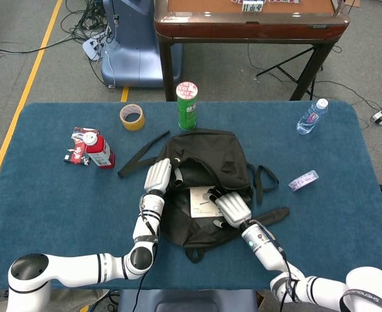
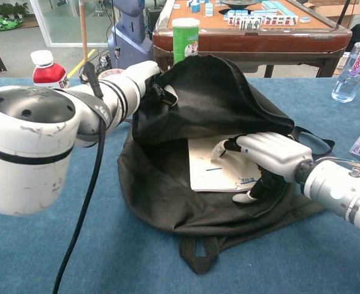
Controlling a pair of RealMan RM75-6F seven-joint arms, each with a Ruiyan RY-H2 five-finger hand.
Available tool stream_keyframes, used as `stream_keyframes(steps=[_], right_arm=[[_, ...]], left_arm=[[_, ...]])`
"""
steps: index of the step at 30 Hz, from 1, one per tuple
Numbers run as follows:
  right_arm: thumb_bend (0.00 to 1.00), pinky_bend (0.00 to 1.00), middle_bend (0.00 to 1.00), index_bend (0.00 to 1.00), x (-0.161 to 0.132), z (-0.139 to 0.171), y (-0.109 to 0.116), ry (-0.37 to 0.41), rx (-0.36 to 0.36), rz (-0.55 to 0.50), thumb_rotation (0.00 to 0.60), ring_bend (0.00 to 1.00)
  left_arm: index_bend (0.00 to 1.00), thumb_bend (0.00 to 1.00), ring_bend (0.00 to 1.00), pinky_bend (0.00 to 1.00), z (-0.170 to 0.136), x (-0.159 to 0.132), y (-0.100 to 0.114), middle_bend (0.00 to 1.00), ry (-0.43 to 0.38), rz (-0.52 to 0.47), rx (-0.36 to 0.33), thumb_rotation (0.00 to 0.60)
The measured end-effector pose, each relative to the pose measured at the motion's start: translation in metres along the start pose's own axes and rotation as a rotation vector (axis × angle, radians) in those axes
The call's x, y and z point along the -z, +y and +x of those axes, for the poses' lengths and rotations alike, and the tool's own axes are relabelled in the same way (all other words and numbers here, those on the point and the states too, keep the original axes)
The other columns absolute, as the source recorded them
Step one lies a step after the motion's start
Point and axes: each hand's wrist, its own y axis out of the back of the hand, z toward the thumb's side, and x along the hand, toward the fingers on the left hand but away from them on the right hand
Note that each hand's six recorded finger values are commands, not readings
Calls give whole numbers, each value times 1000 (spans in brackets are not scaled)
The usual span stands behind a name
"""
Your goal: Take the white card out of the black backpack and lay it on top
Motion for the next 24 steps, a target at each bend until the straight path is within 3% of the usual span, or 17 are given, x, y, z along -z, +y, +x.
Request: stream_keyframes(steps=[12, 24], right_arm=[[58, 138, 214, 238, -7, -11, -6, 13, 6, 44, 600, 138], [174, 138, 220, 238, -8, -24, 0, 12, 95, 76, 600, 138]], left_arm=[[662, 794, 593, 266, 1, 2, 1, 690, 7, -7, 0, 600], [661, 794, 593, 266, 3, 5, 4, 690, 10, -10, -7, 600]])
